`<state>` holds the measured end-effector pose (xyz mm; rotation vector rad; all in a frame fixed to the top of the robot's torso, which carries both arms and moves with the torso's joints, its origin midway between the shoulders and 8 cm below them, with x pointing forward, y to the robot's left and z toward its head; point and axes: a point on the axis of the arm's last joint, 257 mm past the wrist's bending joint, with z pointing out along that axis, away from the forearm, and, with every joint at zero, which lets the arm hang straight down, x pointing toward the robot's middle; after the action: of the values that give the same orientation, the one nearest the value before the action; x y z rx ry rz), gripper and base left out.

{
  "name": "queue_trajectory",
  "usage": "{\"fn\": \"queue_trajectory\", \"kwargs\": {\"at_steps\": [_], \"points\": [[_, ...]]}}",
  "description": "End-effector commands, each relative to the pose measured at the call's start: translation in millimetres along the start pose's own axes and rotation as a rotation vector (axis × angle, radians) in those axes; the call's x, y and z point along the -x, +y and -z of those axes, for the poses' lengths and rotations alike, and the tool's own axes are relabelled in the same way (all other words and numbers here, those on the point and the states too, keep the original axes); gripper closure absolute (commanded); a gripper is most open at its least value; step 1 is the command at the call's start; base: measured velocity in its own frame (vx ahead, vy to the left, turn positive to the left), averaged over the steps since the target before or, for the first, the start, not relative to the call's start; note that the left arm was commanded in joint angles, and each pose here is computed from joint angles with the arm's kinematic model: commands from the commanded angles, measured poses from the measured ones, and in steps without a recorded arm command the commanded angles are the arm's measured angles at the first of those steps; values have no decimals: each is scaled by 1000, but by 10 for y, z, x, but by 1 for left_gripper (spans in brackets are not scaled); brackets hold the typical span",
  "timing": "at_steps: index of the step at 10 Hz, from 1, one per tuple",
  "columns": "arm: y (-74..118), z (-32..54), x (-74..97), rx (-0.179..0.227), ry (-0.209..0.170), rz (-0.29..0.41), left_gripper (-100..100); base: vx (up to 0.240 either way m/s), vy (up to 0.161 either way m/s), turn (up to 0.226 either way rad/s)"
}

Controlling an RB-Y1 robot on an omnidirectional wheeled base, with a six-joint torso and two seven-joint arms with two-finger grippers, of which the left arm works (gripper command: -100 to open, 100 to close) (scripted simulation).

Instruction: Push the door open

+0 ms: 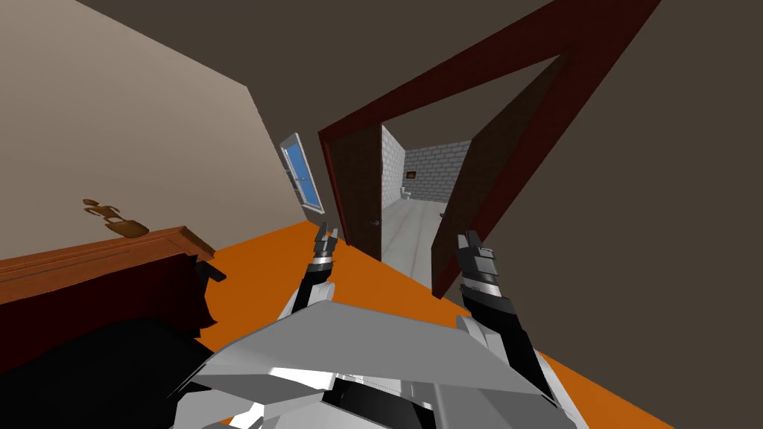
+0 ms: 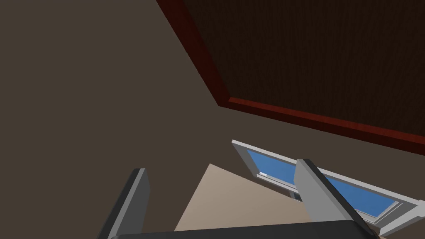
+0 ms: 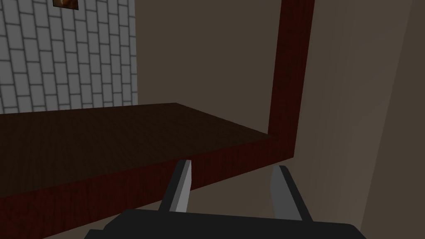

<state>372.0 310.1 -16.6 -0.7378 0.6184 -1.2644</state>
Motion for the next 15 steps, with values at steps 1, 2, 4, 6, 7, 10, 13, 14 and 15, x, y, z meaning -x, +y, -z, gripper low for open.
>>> {"fn": "queue_trajectory", "kwargs": {"at_steps": [1, 2, 4, 6, 7, 10, 13, 14, 15], "points": [[128, 22, -9, 18, 5, -4, -100, 75, 61, -105], [229, 36, -9, 33, 8, -6, -100, 71, 57, -120], [427, 67, -7, 61, 13, -11, -100, 69, 64, -131], [596, 82, -5, 81, 18, -16, -100, 83, 95, -142], [652, 107, -1, 94, 17, -16, -100, 54, 57, -56], [882, 155, 7, 128, 21, -22, -100, 52, 58, -104], [1179, 208, 21, 169, 24, -29, -100, 64, 80, -156], [1282, 229, 26, 184, 24, -31, -100, 81, 100, -167], [1361, 278, 32, 203, 23, -31, -100, 46, 75, -56]]}}
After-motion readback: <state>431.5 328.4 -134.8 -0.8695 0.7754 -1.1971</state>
